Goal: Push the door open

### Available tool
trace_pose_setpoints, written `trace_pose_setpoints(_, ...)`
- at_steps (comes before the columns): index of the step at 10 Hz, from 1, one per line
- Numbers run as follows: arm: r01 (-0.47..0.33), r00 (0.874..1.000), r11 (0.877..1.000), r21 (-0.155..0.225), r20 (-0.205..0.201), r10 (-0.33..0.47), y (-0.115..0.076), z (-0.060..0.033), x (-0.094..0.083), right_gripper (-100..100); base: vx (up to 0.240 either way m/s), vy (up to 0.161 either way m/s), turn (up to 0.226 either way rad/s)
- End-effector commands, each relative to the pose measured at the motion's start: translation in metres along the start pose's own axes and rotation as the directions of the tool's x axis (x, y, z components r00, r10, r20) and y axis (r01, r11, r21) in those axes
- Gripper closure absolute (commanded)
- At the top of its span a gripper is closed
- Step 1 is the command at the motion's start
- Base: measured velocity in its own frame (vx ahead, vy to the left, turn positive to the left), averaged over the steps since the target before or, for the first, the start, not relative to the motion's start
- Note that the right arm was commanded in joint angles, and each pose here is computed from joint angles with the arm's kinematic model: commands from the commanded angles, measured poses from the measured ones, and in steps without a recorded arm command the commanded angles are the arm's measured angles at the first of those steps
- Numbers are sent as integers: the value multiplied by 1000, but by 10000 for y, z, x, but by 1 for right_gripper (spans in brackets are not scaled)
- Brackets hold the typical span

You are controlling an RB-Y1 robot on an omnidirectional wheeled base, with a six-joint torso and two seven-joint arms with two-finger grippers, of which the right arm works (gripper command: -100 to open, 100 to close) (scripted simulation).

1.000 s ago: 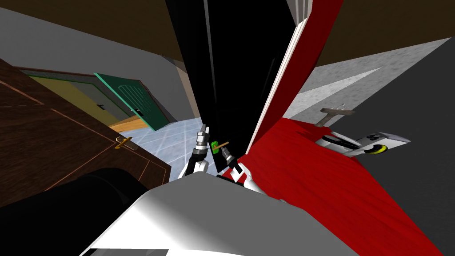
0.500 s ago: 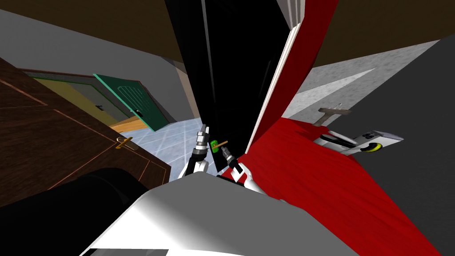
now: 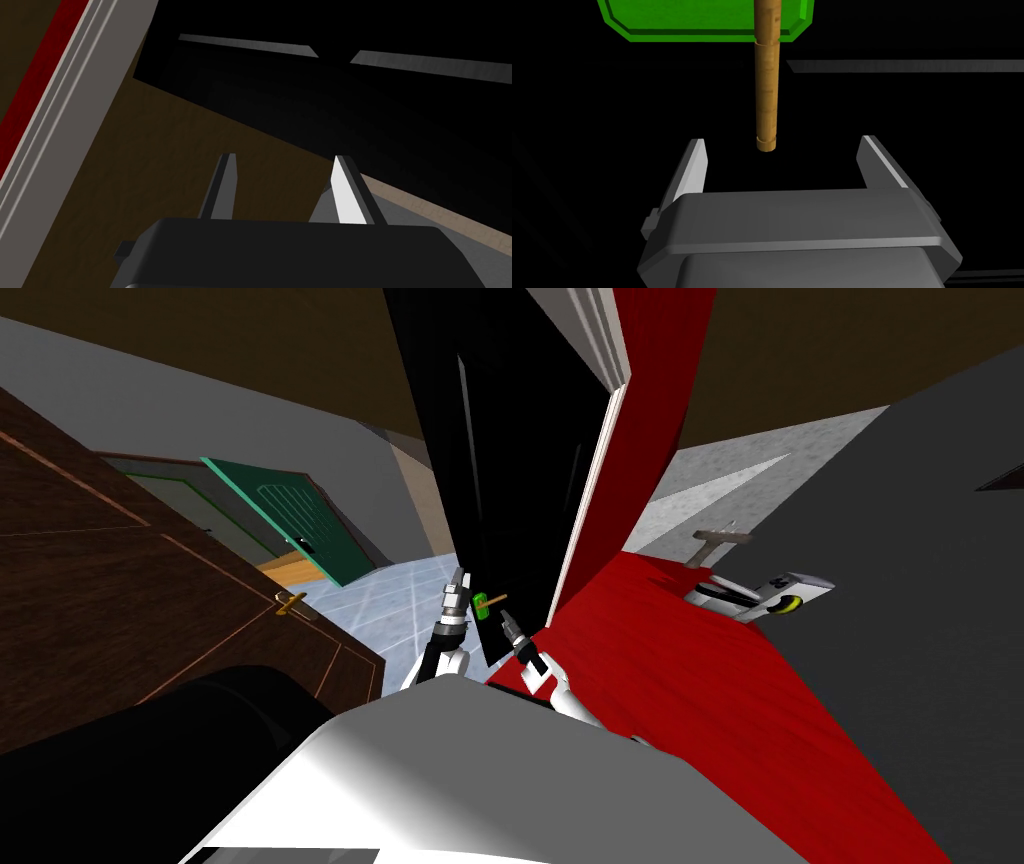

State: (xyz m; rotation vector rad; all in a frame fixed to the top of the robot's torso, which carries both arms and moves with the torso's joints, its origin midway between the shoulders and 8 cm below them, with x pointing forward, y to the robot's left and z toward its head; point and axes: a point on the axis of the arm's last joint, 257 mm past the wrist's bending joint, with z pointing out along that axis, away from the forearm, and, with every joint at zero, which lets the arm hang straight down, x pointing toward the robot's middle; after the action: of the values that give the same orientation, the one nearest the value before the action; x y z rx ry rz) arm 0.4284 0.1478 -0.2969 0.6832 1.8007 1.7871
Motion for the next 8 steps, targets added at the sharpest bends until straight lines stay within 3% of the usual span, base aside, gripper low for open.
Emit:
trace_pose_setpoints(1,11,1000,1000,8,8,-12,-38,-26,-75,-100,36,64,39)
trace_pose_setpoints(5,19,1000,1000,9,17,-19,-43,-21,-133,-100,126,148,19)
trace_pose_setpoints(8,6,1000,1000,-8,20,-6,38,59,-76,-100,140,153,24)
